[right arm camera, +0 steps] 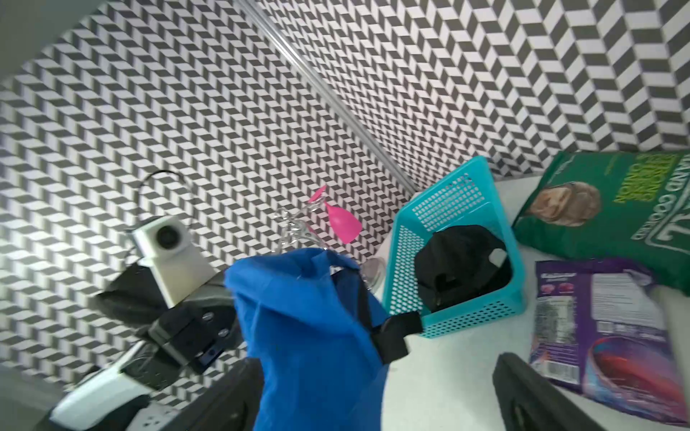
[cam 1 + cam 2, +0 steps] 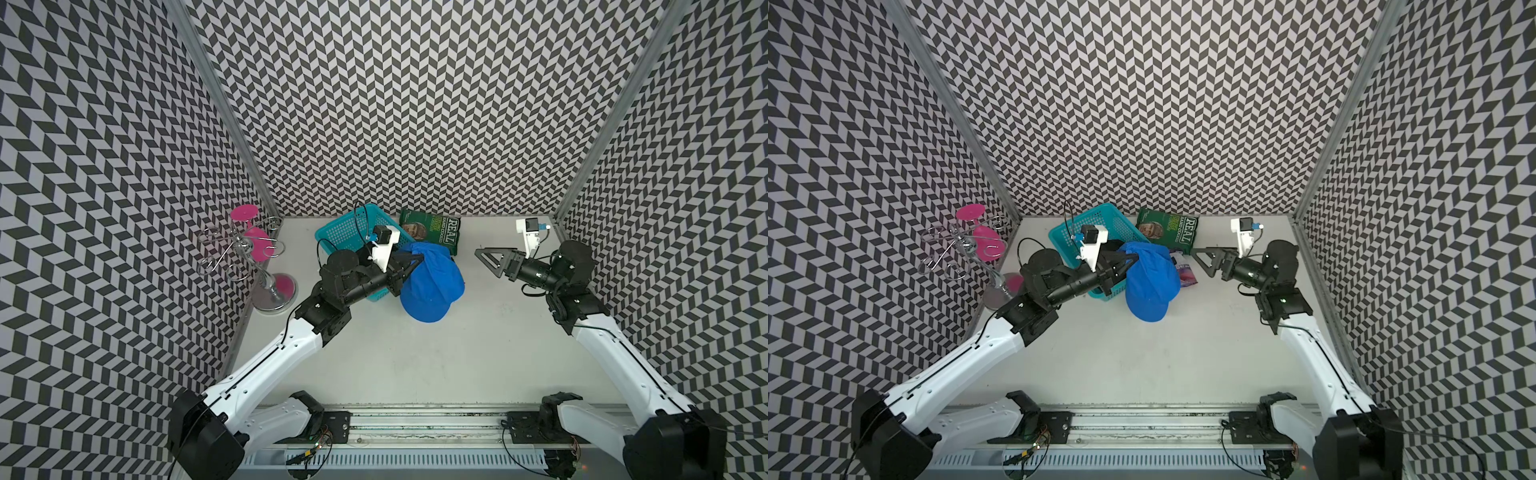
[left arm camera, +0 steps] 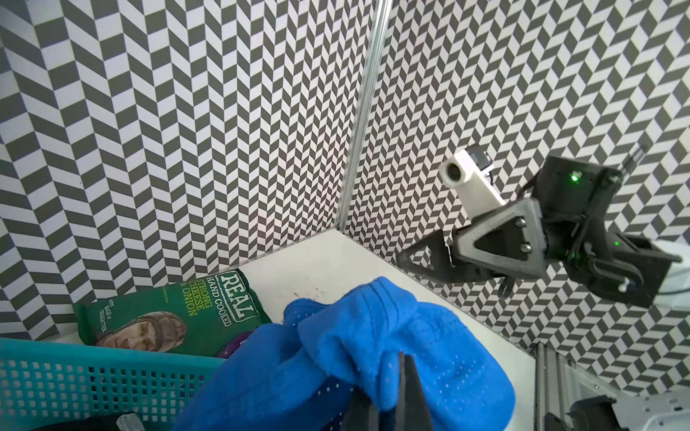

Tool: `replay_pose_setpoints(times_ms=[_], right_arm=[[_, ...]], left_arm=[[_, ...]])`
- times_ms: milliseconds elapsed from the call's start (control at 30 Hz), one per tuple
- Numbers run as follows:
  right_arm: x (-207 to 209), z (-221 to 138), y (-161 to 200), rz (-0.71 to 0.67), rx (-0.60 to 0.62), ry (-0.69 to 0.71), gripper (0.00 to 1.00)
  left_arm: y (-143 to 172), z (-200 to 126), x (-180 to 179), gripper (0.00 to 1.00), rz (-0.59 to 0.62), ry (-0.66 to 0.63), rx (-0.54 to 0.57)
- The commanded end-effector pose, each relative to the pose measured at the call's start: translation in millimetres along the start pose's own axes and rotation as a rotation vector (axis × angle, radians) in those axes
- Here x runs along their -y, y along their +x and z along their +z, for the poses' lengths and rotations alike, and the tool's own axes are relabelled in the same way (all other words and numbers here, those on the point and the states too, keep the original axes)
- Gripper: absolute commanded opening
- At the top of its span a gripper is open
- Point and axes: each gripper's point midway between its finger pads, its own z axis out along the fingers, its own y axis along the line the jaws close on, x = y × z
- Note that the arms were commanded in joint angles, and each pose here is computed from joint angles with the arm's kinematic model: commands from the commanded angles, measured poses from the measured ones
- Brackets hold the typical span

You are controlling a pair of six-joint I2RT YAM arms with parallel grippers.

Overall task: Turn the baseball cap inside out
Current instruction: Turn over the baseball cap.

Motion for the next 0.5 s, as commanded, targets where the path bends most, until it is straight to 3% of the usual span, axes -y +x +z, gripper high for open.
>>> replay_pose_setpoints(times_ms=[0, 167, 467], right_arm=[[-33.9, -3.6, 2.2, 0.07, -0.035, -0.149, 1.0], [-46.6, 3.2, 23.8, 0.198, -0.105, -0.197, 1.0], [-67.1, 16.8, 43.7, 0.275, -0.163, -0.279, 1.0]], left_arm=[[-32.6, 0.2, 4.3, 0.0, -0.063, 0.015, 0.093], [-41.7, 4.7, 3.7, 0.0, -0.087, 0.024, 0.121], [-45.5, 7.2, 3.0, 0.0, -0.115, 0.031, 0.14]])
